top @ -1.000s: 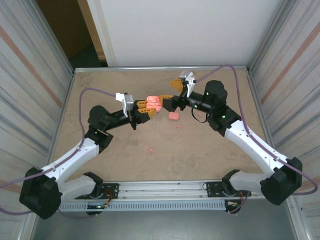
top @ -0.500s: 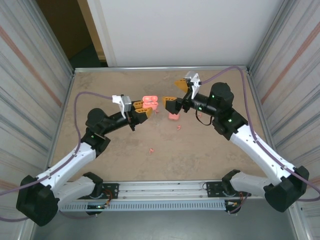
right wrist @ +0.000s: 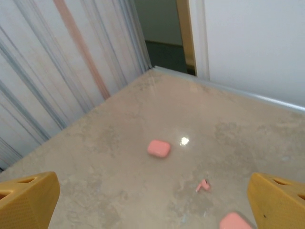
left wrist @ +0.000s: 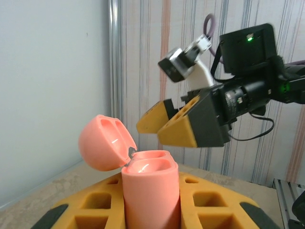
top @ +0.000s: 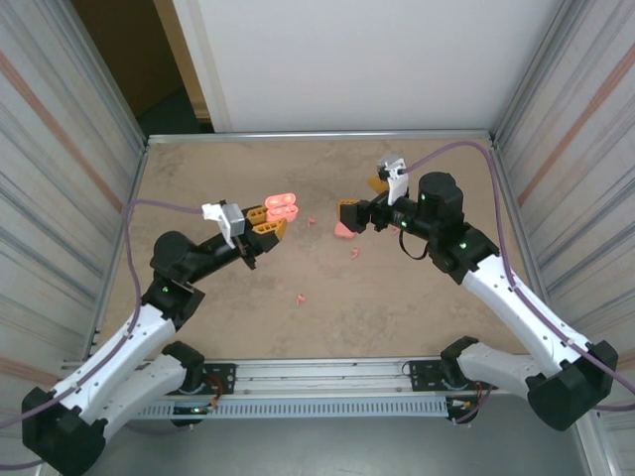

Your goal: Insert the wireless bluetooth earbuds into the charging case

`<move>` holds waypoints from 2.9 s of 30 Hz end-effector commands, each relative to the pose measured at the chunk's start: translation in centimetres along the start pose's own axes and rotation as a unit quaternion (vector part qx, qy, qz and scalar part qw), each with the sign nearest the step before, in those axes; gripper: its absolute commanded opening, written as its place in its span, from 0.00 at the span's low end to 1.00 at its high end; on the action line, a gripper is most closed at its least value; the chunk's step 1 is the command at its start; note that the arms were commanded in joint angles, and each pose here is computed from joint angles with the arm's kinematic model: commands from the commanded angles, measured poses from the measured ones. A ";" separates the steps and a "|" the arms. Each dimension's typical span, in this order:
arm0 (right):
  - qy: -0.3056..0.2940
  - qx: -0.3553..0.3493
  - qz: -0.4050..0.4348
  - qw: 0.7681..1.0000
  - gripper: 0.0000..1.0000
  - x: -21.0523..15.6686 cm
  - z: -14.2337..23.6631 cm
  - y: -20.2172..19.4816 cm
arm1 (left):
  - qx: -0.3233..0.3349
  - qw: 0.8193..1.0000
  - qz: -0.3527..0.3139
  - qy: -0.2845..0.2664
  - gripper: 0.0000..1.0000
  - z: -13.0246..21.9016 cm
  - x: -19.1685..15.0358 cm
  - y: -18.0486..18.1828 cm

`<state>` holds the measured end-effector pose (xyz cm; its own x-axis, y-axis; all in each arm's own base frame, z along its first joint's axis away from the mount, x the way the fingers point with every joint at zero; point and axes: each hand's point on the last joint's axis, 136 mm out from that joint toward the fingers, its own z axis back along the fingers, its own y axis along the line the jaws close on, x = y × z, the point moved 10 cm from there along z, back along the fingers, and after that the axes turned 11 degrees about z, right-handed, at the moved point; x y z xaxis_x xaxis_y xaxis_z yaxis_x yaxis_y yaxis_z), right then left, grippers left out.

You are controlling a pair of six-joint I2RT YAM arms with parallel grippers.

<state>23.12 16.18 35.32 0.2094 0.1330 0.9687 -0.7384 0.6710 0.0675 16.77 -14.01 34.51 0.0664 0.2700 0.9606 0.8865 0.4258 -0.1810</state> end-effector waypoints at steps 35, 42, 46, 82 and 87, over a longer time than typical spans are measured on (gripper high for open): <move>0.295 0.000 -0.112 0.949 0.60 -14.0 -22.3 -6.9 | 0.007 0.999 -0.047 0.026 0.00 2.2 0.0 -1.5; 0.314 0.012 -0.117 0.942 0.56 -15.5 -25.3 -6.9 | 0.010 0.999 -0.045 0.027 0.00 2.2 -0.4 -1.3; 0.323 0.021 -0.129 0.937 0.55 -16.4 -26.2 -6.7 | 0.012 0.998 -0.048 0.029 0.00 2.1 -0.7 -1.1; 0.376 0.027 -0.088 0.922 0.33 -18.3 -25.1 -4.9 | 0.021 0.998 -0.051 0.039 0.00 2.1 -0.9 -1.0; 0.376 0.025 -0.085 0.922 0.25 -18.3 -25.1 -5.0 | 0.021 0.998 -0.051 0.039 0.00 2.1 -0.8 -1.0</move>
<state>40.03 29.01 10.77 0.6951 0.4819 0.5334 -0.6721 0.6989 0.2446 15.03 -12.90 33.38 0.0402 0.1620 0.9860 0.8727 0.4748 -0.1136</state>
